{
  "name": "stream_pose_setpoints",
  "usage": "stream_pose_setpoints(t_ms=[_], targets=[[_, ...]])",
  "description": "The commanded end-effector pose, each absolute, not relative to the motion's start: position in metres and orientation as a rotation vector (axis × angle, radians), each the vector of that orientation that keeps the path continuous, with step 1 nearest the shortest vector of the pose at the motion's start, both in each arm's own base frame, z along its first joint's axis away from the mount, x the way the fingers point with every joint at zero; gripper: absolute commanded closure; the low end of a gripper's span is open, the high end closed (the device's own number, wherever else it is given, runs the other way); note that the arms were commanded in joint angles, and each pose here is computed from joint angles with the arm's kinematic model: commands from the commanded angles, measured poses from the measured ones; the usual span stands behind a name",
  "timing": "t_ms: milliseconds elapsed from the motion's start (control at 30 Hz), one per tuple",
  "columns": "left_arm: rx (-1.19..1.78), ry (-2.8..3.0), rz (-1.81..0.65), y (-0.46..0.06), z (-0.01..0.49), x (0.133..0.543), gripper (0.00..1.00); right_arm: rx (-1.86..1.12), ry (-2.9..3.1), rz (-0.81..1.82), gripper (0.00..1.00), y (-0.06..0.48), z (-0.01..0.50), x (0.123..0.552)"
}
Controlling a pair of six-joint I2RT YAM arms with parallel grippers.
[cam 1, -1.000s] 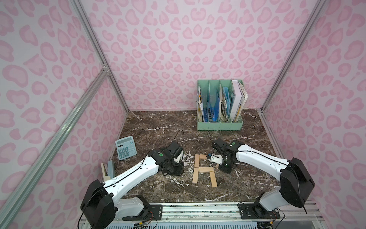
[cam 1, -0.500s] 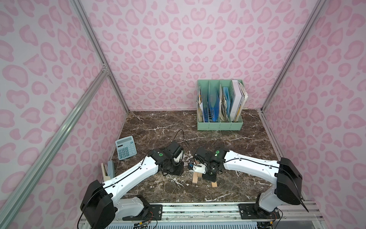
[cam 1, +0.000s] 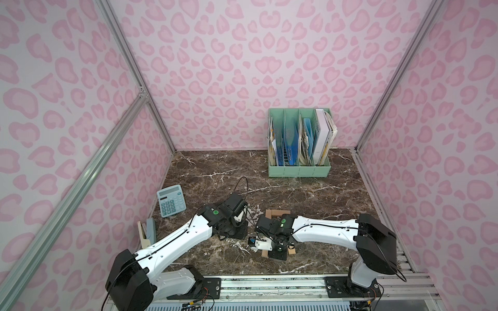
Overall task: Assemble the number 6 with building blocks
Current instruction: Assemble the building block at the center of the board.
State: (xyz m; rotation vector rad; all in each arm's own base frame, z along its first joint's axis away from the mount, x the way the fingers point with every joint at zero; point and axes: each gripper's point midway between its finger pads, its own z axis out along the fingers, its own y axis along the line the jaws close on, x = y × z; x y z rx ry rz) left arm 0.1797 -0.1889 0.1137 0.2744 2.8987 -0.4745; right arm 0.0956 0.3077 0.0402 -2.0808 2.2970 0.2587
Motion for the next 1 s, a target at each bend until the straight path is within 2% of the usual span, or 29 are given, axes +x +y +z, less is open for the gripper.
stream_pose_setpoints(t_ms=[0,700,967], targets=[[0.263,2.911,-0.457,-0.184,0.113,0.176,0.63,-2.076,2.300,0.270,0.75,0.310,0.036,0.094],[0.256,2.912,-0.464,-0.184,0.113,0.175,0.63,-2.081,2.322,0.140,0.77,0.307,0.021,0.105],[0.261,2.913,-0.468,-0.184,0.112,0.174,0.63,-2.075,2.327,0.129,0.74,0.309,0.020,0.107]])
